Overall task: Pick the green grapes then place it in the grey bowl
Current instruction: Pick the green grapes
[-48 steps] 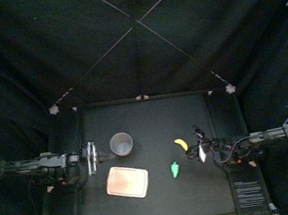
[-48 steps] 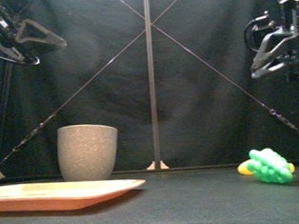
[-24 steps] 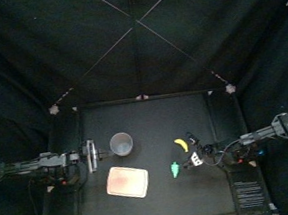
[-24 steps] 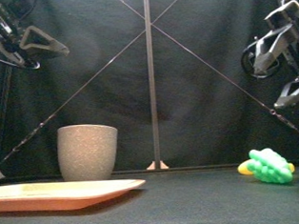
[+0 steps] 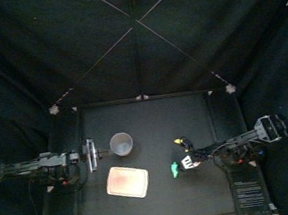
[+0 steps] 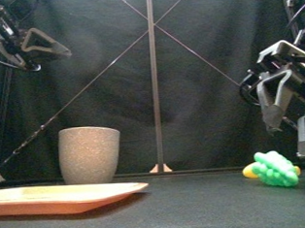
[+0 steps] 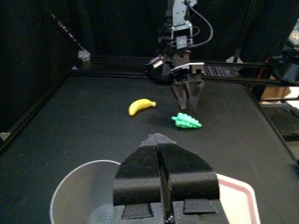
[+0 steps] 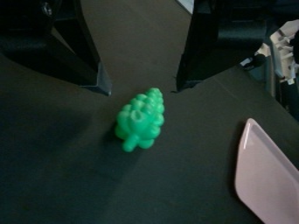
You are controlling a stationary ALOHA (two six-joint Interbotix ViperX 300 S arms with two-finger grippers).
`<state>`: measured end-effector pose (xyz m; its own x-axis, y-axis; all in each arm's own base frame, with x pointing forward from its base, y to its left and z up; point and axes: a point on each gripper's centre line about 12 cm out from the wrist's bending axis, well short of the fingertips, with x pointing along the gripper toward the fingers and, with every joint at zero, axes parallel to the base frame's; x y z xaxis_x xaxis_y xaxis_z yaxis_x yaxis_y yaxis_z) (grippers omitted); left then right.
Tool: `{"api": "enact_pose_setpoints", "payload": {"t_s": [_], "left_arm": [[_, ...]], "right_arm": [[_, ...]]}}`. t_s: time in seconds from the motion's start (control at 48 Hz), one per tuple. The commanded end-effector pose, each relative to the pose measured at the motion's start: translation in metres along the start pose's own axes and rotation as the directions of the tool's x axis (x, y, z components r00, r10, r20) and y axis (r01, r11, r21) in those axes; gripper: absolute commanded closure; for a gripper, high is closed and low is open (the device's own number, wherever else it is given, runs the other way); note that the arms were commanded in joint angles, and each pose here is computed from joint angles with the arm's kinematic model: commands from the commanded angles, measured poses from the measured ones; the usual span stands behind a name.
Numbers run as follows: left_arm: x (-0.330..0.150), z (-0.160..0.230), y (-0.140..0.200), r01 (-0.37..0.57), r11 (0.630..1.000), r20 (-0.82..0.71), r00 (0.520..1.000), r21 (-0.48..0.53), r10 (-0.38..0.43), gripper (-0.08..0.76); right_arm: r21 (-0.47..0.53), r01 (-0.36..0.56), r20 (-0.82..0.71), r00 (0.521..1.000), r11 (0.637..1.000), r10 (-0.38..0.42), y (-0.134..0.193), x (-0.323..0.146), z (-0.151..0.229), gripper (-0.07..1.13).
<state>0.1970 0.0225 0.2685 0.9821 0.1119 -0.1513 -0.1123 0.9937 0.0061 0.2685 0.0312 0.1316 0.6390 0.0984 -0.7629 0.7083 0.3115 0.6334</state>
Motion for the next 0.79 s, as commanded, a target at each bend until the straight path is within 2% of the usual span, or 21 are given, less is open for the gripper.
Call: {"api": "enact_pose_setpoints", "payload": {"t_s": [0.021,0.229,0.562,0.688,0.792], "left_arm": [[0.001,0.009,0.0,-0.002,1.0,0.023,1.0,0.001,0.002,0.595],[0.0,0.01,-0.001,0.004,1.0,0.029,1.0,0.001,-0.004,0.595],[-0.001,0.01,-0.001,0.006,1.0,0.031,1.0,0.001,-0.006,0.595],[-0.001,0.008,-0.001,0.004,1.0,0.026,1.0,0.001,-0.004,0.595],[-0.001,0.007,-0.001,0.006,1.0,0.025,1.0,0.001,-0.006,0.595]], "right_arm": [[-0.007,-0.015,0.015,1.0,1.0,0.015,0.014,0.006,0.008,0.11],[0.017,0.067,0.008,0.998,0.998,-0.068,0.003,0.025,0.014,0.11],[-0.015,0.125,-0.005,0.992,0.992,-0.125,0.007,0.054,0.019,0.13],[-0.02,0.133,-0.015,0.991,0.991,-0.134,0.01,0.055,0.018,0.2],[-0.026,0.141,-0.024,0.99,0.99,-0.142,0.011,0.055,0.017,0.32]]}}
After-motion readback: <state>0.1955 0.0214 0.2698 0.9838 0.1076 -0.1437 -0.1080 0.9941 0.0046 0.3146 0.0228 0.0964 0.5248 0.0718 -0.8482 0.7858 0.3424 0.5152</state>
